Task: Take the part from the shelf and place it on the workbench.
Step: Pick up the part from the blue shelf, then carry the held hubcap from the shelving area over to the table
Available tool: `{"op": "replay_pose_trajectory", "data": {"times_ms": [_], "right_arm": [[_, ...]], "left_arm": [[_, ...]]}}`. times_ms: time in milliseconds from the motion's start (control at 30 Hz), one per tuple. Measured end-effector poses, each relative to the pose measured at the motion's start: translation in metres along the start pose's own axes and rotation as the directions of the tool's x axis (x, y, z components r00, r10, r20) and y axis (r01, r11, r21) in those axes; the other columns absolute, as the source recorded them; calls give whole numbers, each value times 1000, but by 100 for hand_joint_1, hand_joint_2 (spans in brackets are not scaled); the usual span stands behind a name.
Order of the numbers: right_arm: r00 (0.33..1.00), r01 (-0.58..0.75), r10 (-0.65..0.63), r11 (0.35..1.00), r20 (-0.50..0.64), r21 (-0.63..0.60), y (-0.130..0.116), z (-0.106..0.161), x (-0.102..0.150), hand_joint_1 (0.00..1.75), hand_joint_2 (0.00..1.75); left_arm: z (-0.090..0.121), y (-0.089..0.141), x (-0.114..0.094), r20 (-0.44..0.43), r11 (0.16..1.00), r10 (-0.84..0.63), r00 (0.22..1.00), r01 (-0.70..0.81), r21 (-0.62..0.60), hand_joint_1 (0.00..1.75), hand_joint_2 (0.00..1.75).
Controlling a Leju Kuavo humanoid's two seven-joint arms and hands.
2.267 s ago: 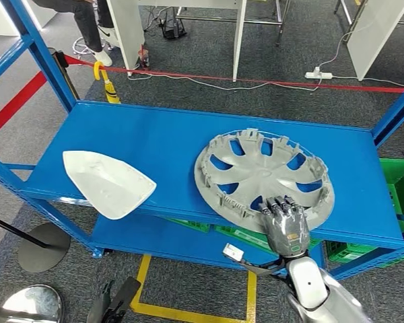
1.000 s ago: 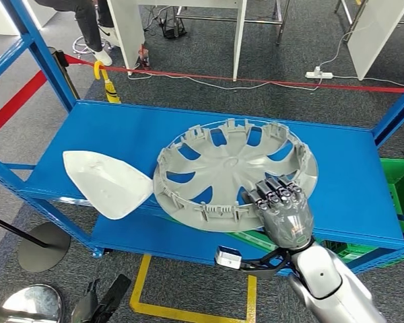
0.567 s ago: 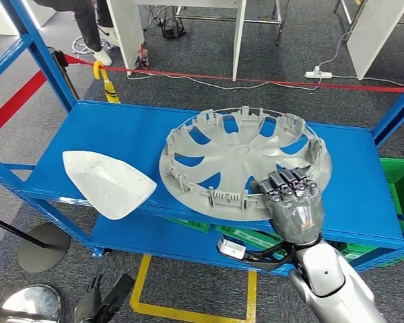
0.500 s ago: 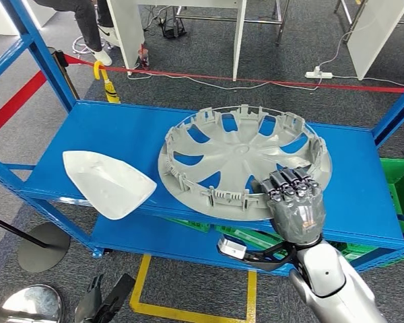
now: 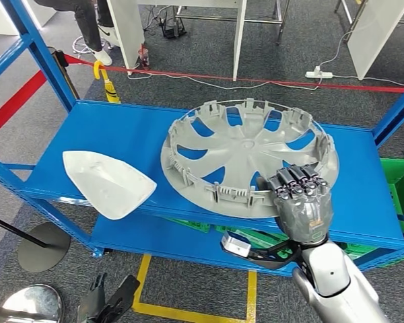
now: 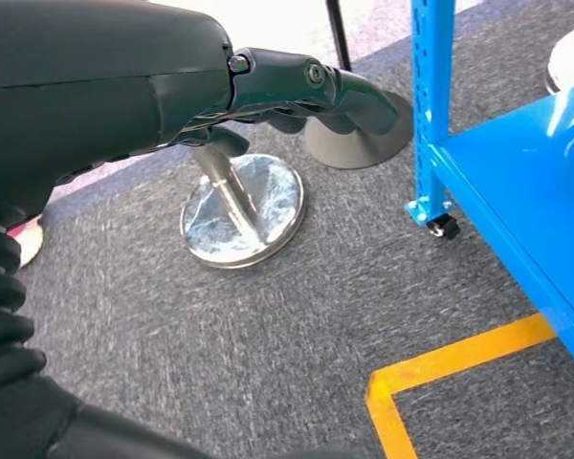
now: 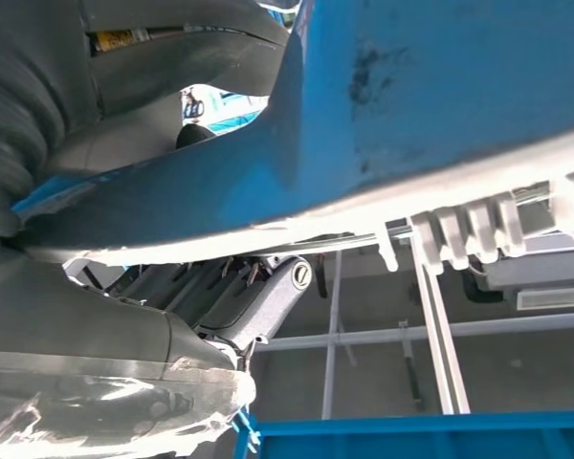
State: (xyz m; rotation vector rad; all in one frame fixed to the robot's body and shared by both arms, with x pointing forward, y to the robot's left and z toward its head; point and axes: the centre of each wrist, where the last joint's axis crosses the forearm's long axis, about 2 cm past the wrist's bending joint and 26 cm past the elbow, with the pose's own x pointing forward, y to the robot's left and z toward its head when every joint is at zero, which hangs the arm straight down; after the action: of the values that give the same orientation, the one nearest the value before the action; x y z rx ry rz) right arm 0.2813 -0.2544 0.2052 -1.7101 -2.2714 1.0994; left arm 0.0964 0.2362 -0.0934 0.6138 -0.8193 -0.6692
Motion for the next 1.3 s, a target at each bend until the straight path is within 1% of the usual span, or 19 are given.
{"op": "replay_pose_trajectory", "data": {"times_ms": [133, 267, 1300], "right_arm": [[1000, -8, 8, 1000, -1, 5, 0, 2, -3, 175, 175], [1000, -12, 12, 1000, 3, 13, 0, 5, -4, 175, 175], [1000, -21, 21, 999, -10, 27, -1, 10, -8, 175, 175]], "left_arm": [[1, -2, 4, 27, 999, -42, 999, 42, -10, 0, 175], [2, -3, 6, 52, 999, -45, 998, 45, -10, 0, 175], [0, -3, 10, 71, 995, -95, 993, 96, -7, 0, 175]]}}
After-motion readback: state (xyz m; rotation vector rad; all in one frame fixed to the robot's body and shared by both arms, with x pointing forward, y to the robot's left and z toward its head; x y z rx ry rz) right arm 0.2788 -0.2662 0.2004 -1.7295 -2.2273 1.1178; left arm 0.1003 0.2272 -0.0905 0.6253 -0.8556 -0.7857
